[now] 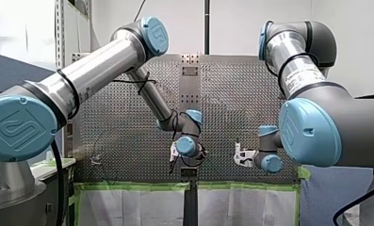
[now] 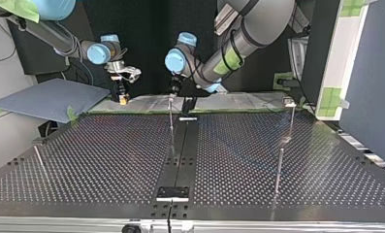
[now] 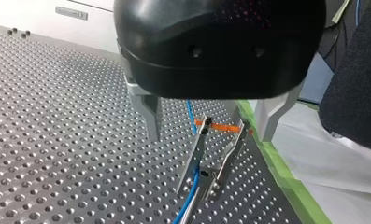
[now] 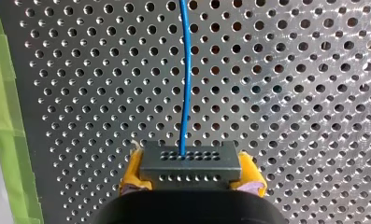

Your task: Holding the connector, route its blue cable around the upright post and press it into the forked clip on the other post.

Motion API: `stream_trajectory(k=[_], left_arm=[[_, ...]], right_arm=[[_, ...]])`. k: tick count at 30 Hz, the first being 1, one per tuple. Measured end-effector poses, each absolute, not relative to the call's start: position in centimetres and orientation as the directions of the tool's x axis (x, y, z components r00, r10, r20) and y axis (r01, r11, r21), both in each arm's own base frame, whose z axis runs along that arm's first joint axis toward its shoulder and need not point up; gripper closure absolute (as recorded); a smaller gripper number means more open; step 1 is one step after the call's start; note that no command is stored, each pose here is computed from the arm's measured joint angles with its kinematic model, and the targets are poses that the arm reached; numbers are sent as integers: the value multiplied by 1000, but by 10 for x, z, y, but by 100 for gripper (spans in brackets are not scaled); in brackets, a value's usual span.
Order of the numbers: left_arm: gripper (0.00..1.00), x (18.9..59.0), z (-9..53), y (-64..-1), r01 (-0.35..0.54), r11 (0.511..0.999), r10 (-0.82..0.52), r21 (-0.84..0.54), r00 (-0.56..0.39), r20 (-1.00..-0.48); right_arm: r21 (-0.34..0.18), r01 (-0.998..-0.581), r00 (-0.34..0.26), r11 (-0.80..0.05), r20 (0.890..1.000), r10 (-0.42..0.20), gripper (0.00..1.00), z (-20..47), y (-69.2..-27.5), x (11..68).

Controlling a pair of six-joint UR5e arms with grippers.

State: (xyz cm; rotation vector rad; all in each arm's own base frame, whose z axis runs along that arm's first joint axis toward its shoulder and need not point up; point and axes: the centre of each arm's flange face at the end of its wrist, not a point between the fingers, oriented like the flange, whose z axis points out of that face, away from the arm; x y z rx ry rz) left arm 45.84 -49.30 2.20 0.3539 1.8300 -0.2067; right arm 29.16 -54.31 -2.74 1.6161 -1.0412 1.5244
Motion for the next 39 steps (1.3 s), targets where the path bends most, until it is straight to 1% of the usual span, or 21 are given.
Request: stream_trajectory(k=[30,39], left_arm=[[2,450,20,-494,350,936,148,47,-267,-952],[2,431,32,-499,371,928,143,41,-251,-957]], right_arm=[[-49,-891,-1,-452,994,-105,100,-28,-543,291],[-49,-891,-1,-452,994,-106,100,-28,-542,291]])
